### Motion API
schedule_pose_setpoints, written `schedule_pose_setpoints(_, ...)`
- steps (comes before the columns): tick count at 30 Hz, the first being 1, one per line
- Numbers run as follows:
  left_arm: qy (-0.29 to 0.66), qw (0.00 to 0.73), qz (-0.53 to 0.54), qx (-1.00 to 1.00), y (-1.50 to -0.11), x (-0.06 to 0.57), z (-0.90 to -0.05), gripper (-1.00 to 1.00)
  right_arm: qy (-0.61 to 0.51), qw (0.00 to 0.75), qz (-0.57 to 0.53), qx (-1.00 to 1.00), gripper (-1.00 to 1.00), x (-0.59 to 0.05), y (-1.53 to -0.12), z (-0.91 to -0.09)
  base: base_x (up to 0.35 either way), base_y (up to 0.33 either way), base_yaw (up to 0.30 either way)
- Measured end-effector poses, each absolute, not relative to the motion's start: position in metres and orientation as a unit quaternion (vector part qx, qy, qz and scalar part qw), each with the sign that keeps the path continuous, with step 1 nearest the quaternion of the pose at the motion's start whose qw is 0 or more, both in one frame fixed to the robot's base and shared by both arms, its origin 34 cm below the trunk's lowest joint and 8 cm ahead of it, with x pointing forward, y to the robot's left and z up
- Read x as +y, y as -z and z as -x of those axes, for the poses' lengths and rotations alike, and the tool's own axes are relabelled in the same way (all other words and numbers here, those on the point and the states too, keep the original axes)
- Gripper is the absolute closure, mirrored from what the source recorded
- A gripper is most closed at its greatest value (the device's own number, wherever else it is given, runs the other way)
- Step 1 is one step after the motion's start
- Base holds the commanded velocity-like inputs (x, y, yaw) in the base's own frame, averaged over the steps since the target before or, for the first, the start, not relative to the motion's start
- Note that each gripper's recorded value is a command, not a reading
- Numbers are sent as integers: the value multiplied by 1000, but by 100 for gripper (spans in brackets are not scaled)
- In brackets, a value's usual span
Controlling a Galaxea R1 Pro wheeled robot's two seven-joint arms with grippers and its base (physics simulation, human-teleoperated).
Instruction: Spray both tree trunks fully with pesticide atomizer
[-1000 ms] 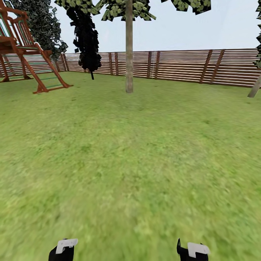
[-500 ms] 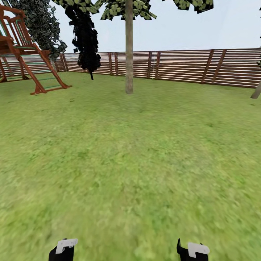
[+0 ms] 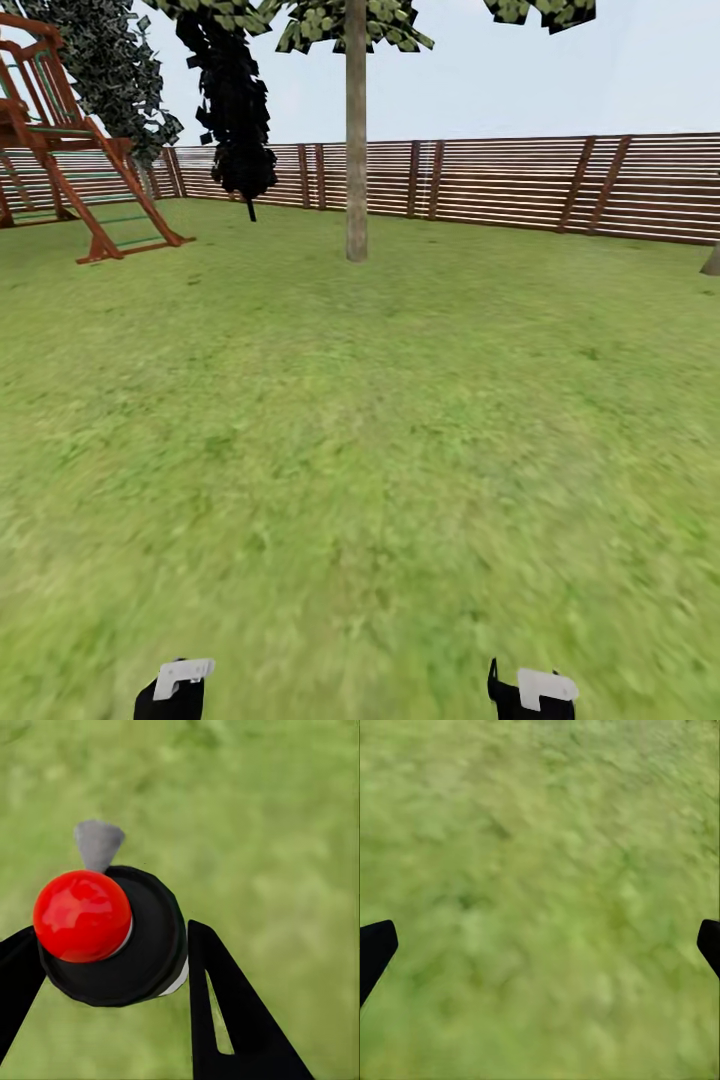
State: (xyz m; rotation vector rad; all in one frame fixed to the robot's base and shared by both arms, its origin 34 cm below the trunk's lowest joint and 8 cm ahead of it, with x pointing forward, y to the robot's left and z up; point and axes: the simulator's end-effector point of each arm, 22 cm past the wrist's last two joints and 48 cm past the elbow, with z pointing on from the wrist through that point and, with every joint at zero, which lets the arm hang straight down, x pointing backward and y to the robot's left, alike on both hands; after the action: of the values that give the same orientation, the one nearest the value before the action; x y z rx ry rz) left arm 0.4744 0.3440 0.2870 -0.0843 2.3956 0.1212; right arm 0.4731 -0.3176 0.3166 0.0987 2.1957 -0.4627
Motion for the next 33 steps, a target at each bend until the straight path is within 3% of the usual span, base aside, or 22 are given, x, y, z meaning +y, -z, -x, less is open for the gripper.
schedule_pose_setpoints(33, -47, 362, 33, 930, -287, 344, -474, 100, 186, 433, -40, 881, -100, -318, -317, -473, 340, 0, 0)
